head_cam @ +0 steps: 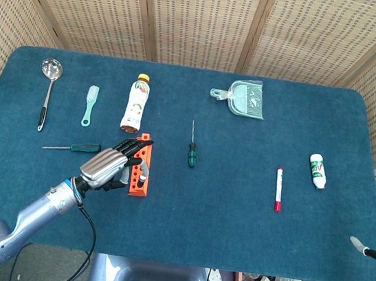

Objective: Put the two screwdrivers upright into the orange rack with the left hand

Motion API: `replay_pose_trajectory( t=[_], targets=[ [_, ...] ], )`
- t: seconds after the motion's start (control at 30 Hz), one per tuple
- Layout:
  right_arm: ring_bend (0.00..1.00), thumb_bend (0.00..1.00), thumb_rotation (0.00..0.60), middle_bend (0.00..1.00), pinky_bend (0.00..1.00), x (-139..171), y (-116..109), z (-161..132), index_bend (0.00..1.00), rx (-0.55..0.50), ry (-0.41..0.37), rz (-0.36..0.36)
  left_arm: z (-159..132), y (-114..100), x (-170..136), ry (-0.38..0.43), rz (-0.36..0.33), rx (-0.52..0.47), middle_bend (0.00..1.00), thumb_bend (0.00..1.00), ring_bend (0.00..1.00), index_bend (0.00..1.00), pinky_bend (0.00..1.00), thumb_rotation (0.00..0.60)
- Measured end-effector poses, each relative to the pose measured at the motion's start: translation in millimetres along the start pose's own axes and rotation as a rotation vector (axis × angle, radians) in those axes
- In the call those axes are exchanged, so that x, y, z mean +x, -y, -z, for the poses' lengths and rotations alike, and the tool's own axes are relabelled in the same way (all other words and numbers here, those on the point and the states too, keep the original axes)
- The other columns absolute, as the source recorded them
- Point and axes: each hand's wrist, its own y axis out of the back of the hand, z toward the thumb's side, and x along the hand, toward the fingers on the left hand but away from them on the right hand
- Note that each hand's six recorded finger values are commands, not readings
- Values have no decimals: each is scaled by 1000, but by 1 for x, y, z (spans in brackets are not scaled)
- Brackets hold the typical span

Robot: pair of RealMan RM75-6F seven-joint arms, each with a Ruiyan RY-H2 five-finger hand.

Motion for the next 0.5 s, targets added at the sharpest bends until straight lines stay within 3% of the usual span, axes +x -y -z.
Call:
replay_pose_trajectory(
  t=[0.5],
  targets=[
    [0,0,600,0,0,0,0,0,0,-1,0,-1,2,-3,-12,-25,27,40,0,1000,0,431,0,600]
  ],
)
